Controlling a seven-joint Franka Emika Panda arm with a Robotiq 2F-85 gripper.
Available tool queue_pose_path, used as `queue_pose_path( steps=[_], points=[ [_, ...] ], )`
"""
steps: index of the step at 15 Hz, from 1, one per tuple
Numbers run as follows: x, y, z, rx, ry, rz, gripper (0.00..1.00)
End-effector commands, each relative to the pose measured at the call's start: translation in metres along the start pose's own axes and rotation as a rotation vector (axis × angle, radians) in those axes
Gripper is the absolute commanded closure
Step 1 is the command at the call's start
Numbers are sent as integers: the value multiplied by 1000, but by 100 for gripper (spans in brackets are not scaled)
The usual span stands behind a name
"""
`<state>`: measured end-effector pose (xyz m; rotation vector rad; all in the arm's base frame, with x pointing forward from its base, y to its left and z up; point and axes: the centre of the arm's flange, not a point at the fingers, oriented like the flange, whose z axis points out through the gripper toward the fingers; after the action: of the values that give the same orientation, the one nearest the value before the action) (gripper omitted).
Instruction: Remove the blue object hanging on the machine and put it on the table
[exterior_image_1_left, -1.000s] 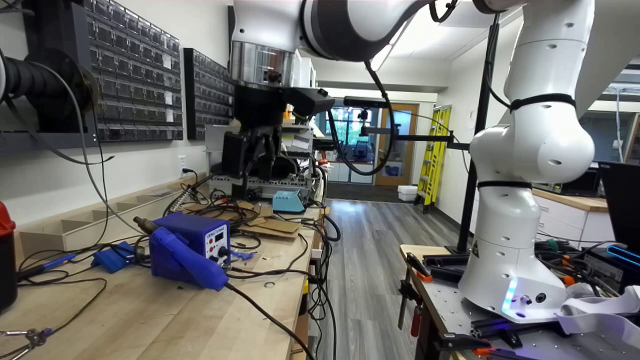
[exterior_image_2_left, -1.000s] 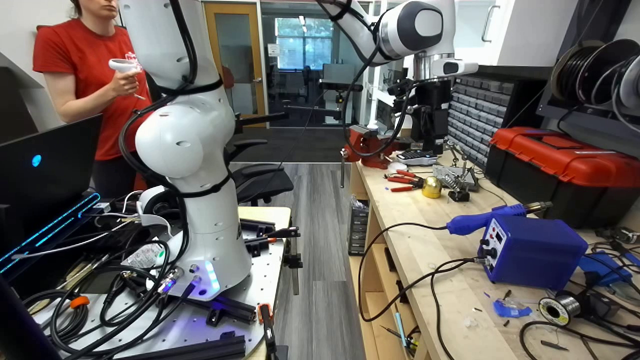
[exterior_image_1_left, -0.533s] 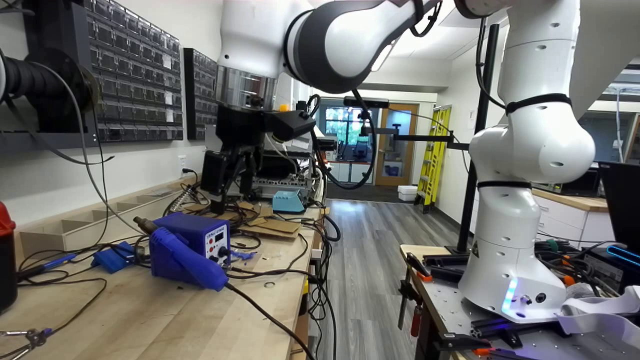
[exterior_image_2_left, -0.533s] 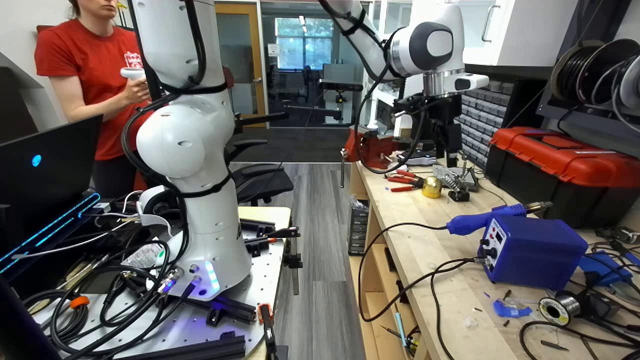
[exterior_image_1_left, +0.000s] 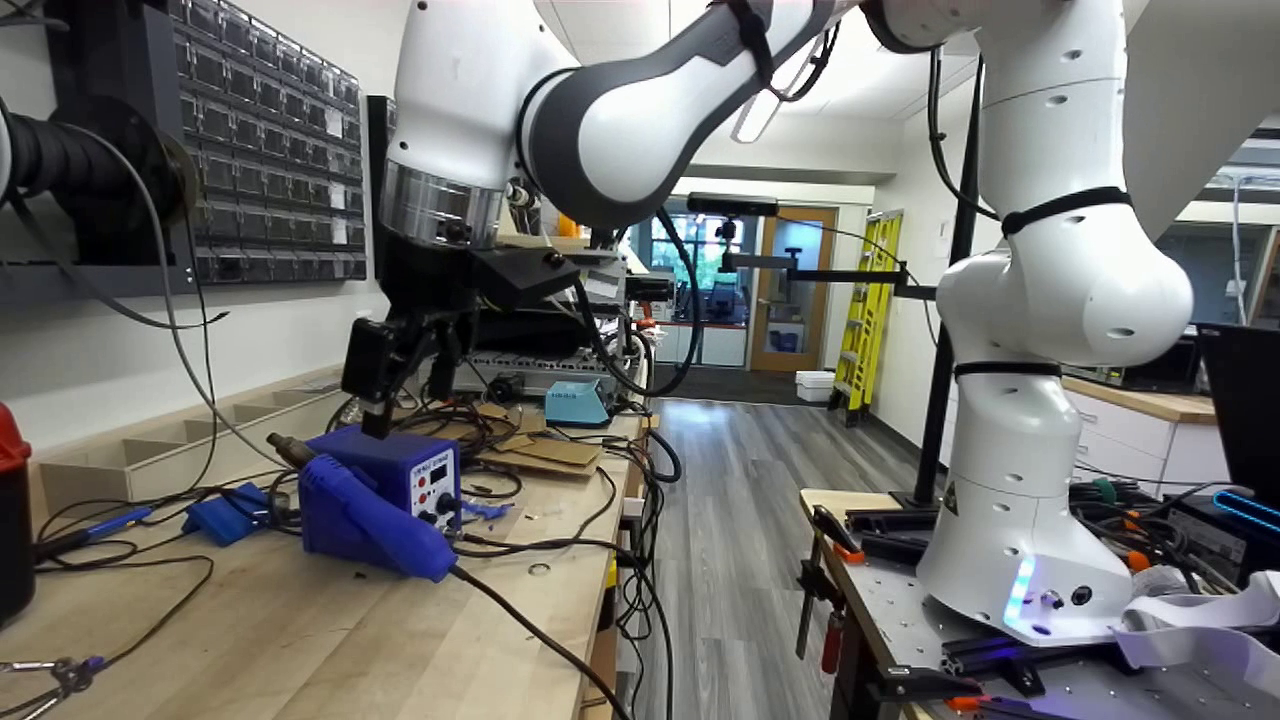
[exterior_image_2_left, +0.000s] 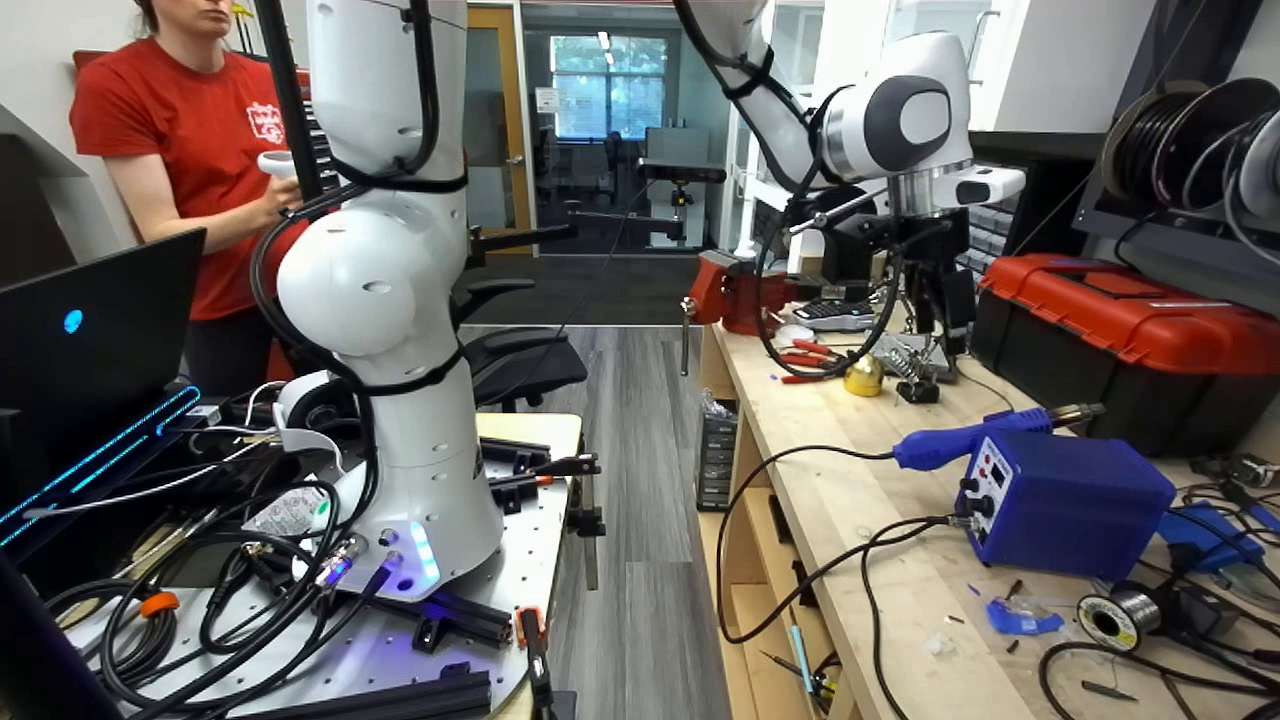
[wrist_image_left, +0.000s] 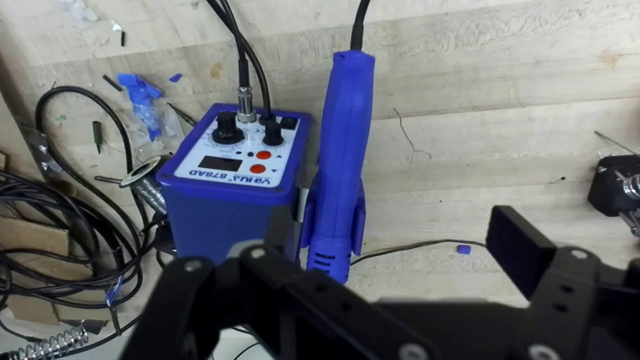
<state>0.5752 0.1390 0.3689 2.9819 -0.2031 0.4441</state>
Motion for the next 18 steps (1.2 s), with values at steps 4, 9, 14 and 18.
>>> queue_pose_path(
  steps=[4, 9, 14, 18],
  points=[
    [6, 2, 9, -2, -5, 9, 0],
    [5, -1, 9, -1, -4, 5, 0],
    [10, -1, 28, -2, -19, 10, 0],
    [16, -2, 48, 0, -44, 6, 0]
  ],
)
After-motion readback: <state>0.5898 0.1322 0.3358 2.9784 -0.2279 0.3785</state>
